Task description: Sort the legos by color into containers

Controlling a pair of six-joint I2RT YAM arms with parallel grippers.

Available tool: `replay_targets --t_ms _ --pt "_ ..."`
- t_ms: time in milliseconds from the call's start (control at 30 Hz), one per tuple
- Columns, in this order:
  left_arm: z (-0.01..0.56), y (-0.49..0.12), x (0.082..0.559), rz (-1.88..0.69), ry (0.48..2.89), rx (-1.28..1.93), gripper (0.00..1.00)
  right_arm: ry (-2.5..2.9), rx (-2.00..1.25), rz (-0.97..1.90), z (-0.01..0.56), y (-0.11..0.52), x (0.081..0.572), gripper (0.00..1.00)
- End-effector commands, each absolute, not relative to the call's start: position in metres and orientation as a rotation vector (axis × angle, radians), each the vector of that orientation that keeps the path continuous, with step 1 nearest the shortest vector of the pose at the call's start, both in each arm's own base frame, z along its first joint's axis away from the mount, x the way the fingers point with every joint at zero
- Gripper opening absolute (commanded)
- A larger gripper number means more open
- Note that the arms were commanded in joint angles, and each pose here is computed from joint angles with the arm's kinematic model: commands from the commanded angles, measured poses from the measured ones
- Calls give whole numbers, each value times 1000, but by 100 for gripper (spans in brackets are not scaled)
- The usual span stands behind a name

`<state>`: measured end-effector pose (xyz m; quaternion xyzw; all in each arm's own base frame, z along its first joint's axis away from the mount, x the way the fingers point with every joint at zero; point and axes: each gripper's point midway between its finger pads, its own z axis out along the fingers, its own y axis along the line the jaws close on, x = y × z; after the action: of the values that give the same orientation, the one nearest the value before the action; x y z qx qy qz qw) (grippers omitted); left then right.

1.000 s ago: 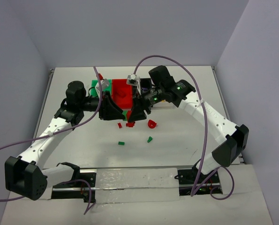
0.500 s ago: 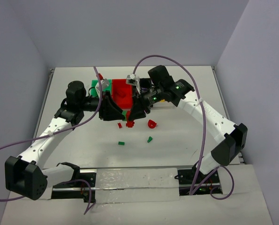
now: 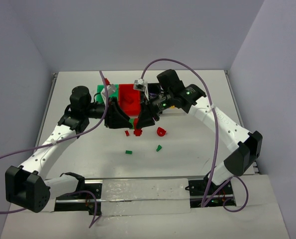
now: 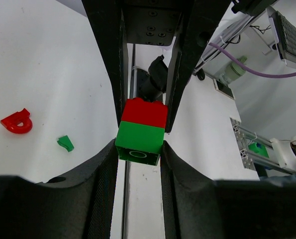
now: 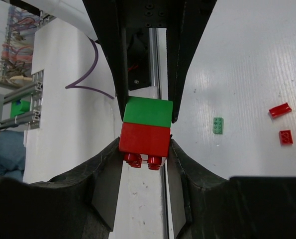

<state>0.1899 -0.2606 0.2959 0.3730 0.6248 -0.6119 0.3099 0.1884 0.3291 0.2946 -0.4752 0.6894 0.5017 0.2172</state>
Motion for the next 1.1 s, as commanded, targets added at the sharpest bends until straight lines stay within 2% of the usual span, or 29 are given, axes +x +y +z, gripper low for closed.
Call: replay_targets --t_ms 0,133,433,533,600,667,767,900,1067 --pt "305 -259 184 -1615 1576 1038 0 1840 -1342 1397 304 335 189 0" --pt "296 -247 191 -1587 1628 984 0 1838 -1339 1384 306 331 191 0" --pt "262 -172 250 -1316 1753 828 0 1883 -1279 1282 302 312 218 0" --pt "249 -155 285 -1114 1865 752 0 1925 -1185 1174 296 319 250 0" --pt "236 -135 325 -885 1941 612 0 1946 -1071 1065 293 326 284 0" --pt "236 -112 361 -671 1940 514 0 1957 -967 940 288 334 325 0" --pt "236 -90 396 -508 1947 407 0 1961 -859 833 285 346 369 0" --pt "231 -73 432 -381 1965 329 0 1978 -747 702 269 366 426 0" --pt "215 -82 455 -307 1989 348 1 1974 -691 617 241 384 464 0"
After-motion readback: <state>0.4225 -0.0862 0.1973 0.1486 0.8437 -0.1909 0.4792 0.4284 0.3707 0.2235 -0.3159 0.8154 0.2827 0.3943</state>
